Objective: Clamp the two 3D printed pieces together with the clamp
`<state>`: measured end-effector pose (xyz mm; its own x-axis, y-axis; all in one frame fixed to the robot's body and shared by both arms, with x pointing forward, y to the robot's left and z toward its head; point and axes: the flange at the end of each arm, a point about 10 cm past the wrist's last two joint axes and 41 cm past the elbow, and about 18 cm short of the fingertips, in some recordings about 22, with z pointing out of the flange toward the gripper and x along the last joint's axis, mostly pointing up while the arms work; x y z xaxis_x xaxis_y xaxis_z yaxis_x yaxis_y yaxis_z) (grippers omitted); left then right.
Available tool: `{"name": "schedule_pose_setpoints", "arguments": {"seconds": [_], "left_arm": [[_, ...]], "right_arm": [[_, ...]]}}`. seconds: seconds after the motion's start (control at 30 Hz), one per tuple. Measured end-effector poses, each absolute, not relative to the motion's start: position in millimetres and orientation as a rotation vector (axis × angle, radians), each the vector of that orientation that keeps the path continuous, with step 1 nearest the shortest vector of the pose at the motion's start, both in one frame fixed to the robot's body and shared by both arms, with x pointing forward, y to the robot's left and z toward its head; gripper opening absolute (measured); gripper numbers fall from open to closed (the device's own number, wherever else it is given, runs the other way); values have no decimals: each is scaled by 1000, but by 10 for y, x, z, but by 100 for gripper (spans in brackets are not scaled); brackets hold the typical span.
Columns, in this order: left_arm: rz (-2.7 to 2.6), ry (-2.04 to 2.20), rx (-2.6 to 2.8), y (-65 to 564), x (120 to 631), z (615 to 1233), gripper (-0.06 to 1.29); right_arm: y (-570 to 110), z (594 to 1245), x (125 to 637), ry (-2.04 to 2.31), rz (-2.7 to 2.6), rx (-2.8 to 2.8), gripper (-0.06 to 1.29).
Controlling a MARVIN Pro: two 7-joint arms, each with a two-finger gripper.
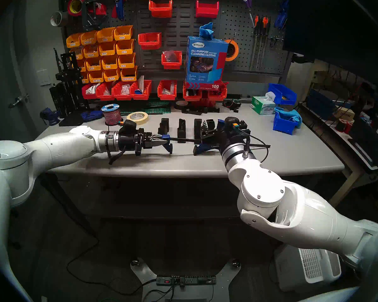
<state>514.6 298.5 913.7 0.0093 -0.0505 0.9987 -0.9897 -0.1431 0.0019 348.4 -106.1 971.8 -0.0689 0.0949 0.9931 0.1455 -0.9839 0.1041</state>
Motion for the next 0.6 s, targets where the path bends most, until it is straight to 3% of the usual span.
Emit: {"name": "schedule_pose_setpoints", "arguments": {"seconds": [0.6], "left_arm": [[1284, -1172, 1353, 2985, 5146, 9139, 3]], "right_arm": [[-1014, 9573, 3658, -184, -2254, -2162, 124]]}}
